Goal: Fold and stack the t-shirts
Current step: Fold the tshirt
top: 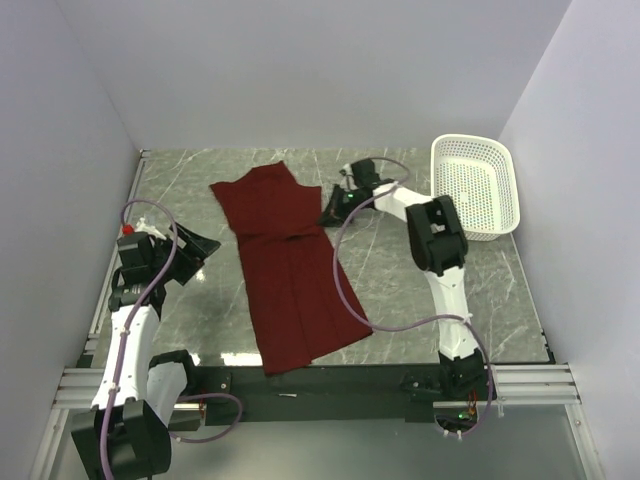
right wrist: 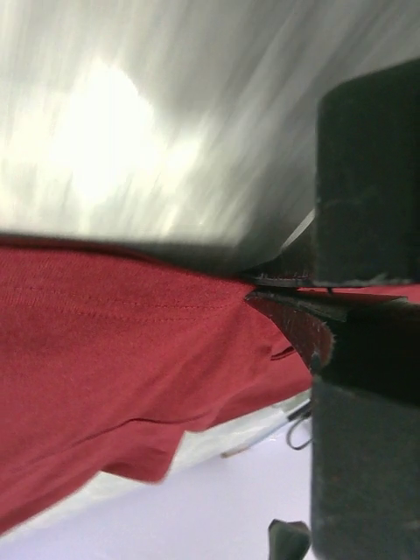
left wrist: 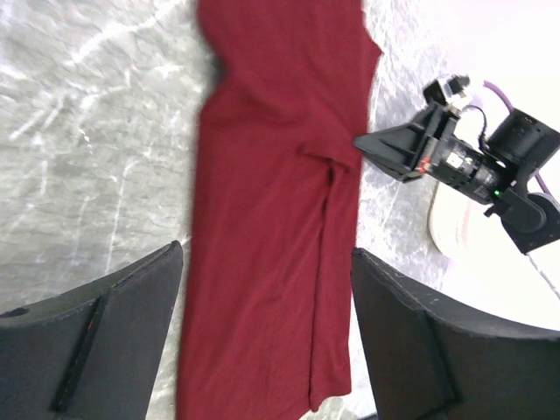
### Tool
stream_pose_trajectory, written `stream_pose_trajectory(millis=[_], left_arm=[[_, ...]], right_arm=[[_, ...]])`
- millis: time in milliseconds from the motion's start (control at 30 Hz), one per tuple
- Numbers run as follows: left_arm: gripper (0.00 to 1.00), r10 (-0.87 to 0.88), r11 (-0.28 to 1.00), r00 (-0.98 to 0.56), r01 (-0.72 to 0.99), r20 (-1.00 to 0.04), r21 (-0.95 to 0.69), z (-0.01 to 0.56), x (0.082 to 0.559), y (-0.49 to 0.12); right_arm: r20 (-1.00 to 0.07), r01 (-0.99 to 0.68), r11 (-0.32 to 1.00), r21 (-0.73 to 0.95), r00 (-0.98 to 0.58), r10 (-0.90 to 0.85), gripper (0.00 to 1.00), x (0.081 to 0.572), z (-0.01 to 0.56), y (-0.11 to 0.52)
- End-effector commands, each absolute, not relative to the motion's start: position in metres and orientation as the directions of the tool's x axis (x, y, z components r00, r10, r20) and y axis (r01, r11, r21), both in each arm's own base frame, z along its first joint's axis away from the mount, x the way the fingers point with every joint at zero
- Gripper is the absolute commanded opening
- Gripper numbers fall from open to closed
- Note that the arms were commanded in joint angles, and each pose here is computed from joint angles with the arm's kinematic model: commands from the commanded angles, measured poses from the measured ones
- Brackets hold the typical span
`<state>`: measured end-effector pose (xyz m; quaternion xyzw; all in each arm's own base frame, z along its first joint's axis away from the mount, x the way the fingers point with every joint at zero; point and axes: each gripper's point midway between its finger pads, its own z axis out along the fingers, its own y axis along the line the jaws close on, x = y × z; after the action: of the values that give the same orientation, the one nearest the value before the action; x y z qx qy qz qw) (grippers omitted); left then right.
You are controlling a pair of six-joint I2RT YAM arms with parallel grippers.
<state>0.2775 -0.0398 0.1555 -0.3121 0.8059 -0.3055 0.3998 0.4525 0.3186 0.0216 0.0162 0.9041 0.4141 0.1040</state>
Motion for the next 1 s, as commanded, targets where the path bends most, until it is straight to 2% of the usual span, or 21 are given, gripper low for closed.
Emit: stream_pose_trajectory(millis=[0,100,133,267,400,433,500,533,567,600,633,700,733,800,933,967], left_arm=[[0.82,-0.737,0.601,-0.512,-0.197,-0.442,-0.774,0.158,0.284,-0.049],[0.79,-0.719,0.594,-0.547,-0.162,-0.429,-0.788,0.157,0.289,-0.057],[0.79,-0.712,0.596,-0.560,-0.160,-0.424,-0.787,0.155,0.291,-0.058],[0.80,-0.668,0.621,-0.584,-0.094,-0.462,-0.778,0.164,0.309,-0.069],[0.79,-0.621,0.661,-0.623,-0.088,-0.476,-0.745,0.163,0.352,-0.082],[0.78,-0.602,0.671,-0.664,-0.120,-0.444,-0.731,0.141,0.365,-0.087],[0.76,-0.556,0.703,-0.682,-0.083,-0.474,-0.706,0.146,0.394,-0.099],[0.72,-0.530,0.713,-0.730,-0.109,-0.431,-0.692,0.119,0.403,-0.110],[0.72,-0.514,0.726,-0.726,-0.085,-0.456,-0.683,0.127,0.420,-0.116],[0.72,-0.510,0.751,-0.721,-0.107,-0.470,-0.652,0.119,0.432,-0.112],[0.69,-0.510,0.767,-0.746,-0.170,-0.428,-0.618,0.091,0.437,-0.108],[0.68,-0.508,0.789,-0.731,-0.183,-0.456,-0.587,0.093,0.464,-0.102],[0.68,-0.508,0.804,-0.741,-0.226,-0.439,-0.550,0.072,0.470,-0.097],[0.66,-0.500,0.810,-0.742,-0.218,-0.446,-0.544,0.076,0.490,-0.097],[0.62,-0.456,0.815,-0.802,-0.203,-0.385,-0.543,0.044,0.516,-0.113],[0.61,-0.443,0.809,-0.805,-0.168,-0.395,-0.564,0.054,0.527,-0.122]], right_arm=[[-0.264,-0.042,0.710,0.703,-0.942,0.206,0.00,0.468,0.041,0.263],[-0.297,-0.034,0.739,0.672,-0.928,0.227,0.00,0.462,0.043,0.233],[-0.304,-0.041,0.742,0.670,-0.926,0.224,0.13,0.461,0.046,0.229],[-0.341,-0.117,0.755,0.645,-0.928,0.148,0.39,0.465,0.052,0.217],[-0.366,-0.102,0.794,0.600,-0.917,0.159,0.41,0.478,0.053,0.190],[-0.378,-0.093,0.806,0.584,-0.910,0.168,0.41,0.483,0.053,0.183],[-0.407,-0.098,0.802,0.589,-0.894,0.189,0.42,0.496,0.057,0.169],[-0.407,-0.098,0.794,0.600,-0.892,0.197,0.43,0.499,0.058,0.167],[-0.419,-0.104,0.784,0.612,-0.883,0.210,0.43,0.509,0.067,0.167],[-0.400,-0.096,0.779,0.619,-0.893,0.208,0.43,0.510,0.066,0.168],[-0.379,-0.084,0.777,0.624,-0.902,0.207,0.43,0.512,0.058,0.168],[-0.375,-0.096,0.750,0.654,-0.903,0.212,0.43,0.518,0.065,0.175],[-0.375,-0.098,0.744,0.661,-0.902,0.213,0.43,0.519,0.065,0.176],[-0.372,-0.110,0.726,0.678,-0.904,0.210,0.43,0.516,0.067,0.180],[-0.364,-0.117,0.706,0.698,-0.908,0.209,0.43,0.511,0.069,0.183],[-0.355,-0.113,0.703,0.702,-0.911,0.209,0.43,0.509,0.068,0.185]])
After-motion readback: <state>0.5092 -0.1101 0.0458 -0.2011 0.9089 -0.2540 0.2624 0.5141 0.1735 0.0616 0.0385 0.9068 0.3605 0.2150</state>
